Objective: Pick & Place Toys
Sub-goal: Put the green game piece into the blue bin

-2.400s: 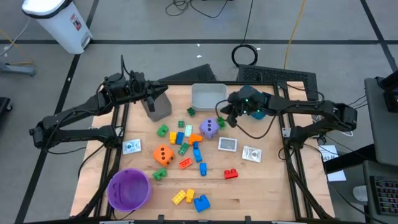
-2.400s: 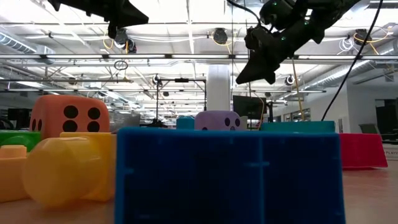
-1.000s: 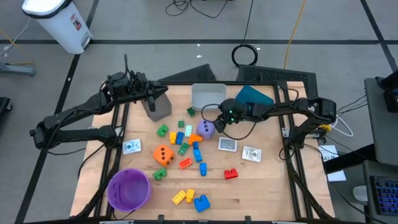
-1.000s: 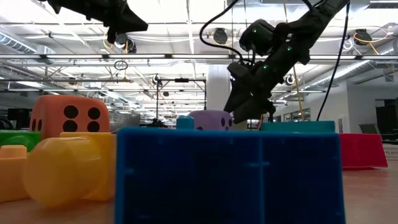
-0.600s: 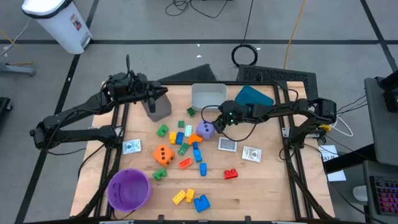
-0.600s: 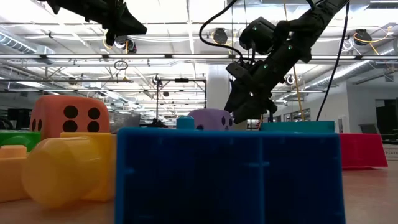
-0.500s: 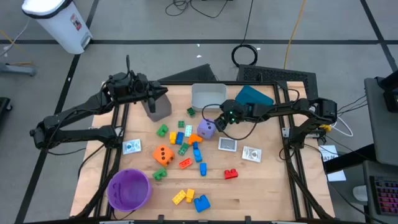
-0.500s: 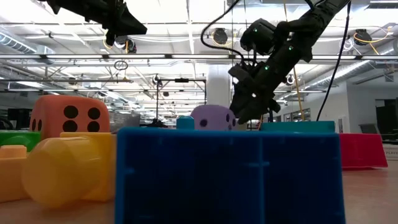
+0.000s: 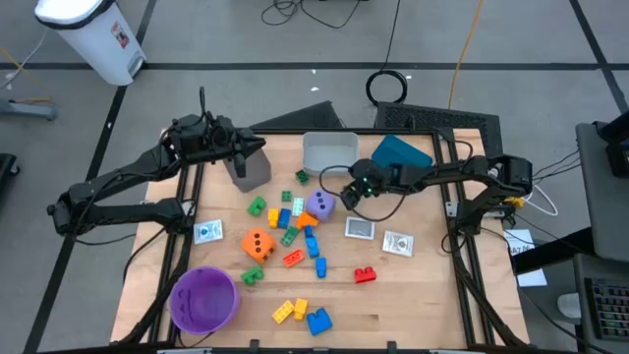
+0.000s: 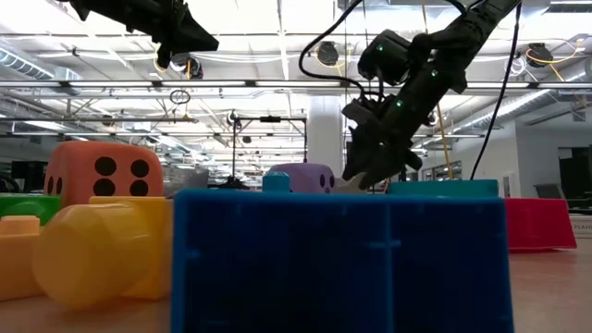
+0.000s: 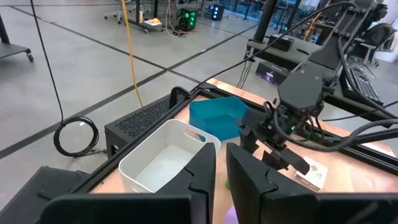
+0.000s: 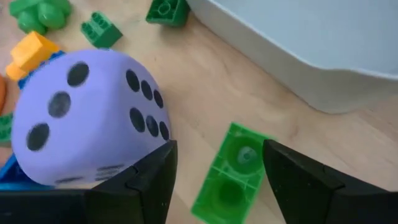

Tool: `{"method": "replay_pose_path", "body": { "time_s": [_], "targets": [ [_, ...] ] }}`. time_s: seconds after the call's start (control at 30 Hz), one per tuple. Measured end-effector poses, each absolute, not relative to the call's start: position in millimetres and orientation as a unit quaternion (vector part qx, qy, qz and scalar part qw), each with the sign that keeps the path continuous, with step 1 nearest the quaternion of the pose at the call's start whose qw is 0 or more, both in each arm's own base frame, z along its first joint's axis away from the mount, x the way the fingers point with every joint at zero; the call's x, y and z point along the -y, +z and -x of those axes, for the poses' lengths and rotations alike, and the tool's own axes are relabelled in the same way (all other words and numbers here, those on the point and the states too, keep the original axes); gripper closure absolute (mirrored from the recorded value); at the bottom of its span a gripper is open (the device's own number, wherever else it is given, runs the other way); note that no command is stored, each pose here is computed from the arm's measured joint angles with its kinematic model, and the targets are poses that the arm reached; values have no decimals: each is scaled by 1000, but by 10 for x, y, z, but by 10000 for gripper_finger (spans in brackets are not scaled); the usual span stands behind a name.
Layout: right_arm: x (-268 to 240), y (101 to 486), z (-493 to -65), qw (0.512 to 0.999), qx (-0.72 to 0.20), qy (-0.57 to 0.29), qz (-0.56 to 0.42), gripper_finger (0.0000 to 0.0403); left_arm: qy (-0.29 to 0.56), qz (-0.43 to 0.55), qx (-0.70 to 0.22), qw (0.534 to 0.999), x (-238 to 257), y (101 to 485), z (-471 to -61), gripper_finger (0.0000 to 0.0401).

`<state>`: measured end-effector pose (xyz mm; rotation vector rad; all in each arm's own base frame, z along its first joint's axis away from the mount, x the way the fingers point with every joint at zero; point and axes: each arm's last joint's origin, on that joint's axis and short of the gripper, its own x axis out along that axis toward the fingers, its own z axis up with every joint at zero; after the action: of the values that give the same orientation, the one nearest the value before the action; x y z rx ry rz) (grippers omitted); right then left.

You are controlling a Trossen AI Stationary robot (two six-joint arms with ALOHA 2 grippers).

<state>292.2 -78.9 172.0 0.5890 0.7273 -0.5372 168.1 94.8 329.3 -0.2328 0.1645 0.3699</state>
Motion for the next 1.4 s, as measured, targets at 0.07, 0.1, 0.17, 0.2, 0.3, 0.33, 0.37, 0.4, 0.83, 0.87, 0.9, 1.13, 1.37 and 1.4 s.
{"method": "replay_pose_path", "body": {
  "time_s": [0.07,0.1,0.17,0.2,0.3,0.33,0.37,0.4,0.83,0.87,0.9,1.13,1.37,1.4],
  "targets": [
    [773,1680,-2897,855,-351,-258,-283,176,183,115,-82,973,-948,3293,-1681,356],
    [768,1652,-2878,853,-354,-259,-284,176,183,115,-82,973,-948,3293,-1681,356],
    [758,1588,-2837,850,-357,-262,-287,176,183,115,-81,973,-948,3295,-1681,356],
    [754,1561,-2821,849,-354,-264,-292,177,183,115,-82,973,-948,3294,-1681,356],
    [746,1507,-2792,849,-339,-267,-306,177,183,114,-82,973,-948,3295,-1681,356],
    [744,1492,-2783,849,-337,-267,-307,177,183,114,-82,973,-948,3295,-1681,356],
    [736,1477,-2774,849,-337,-266,-307,177,183,114,-82,973,-948,3295,-1681,356],
    [728,1461,-2766,849,-339,-266,-306,178,183,114,-82,973,-948,3295,-1681,356],
    [714,1294,-2737,844,-371,-263,-285,215,184,116,-81,973,-948,3295,-1681,356],
    [714,1295,-2739,846,-371,-261,-281,221,184,117,-81,973,-948,3295,-1681,356],
    [715,1296,-2740,847,-371,-260,-278,229,184,117,-81,973,-948,3295,-1681,356],
    [723,1327,-2775,858,-350,-254,-278,272,184,117,-81,973,-948,3295,-1681,356],
    [719,1652,-2897,907,-236,-172,-304,272,184,117,-81,973,-948,3295,-1681,356],
    [713,1738,-2898,914,-214,-157,-306,272,183,117,-80,973,-948,3296,-1681,356]
  ]
}}
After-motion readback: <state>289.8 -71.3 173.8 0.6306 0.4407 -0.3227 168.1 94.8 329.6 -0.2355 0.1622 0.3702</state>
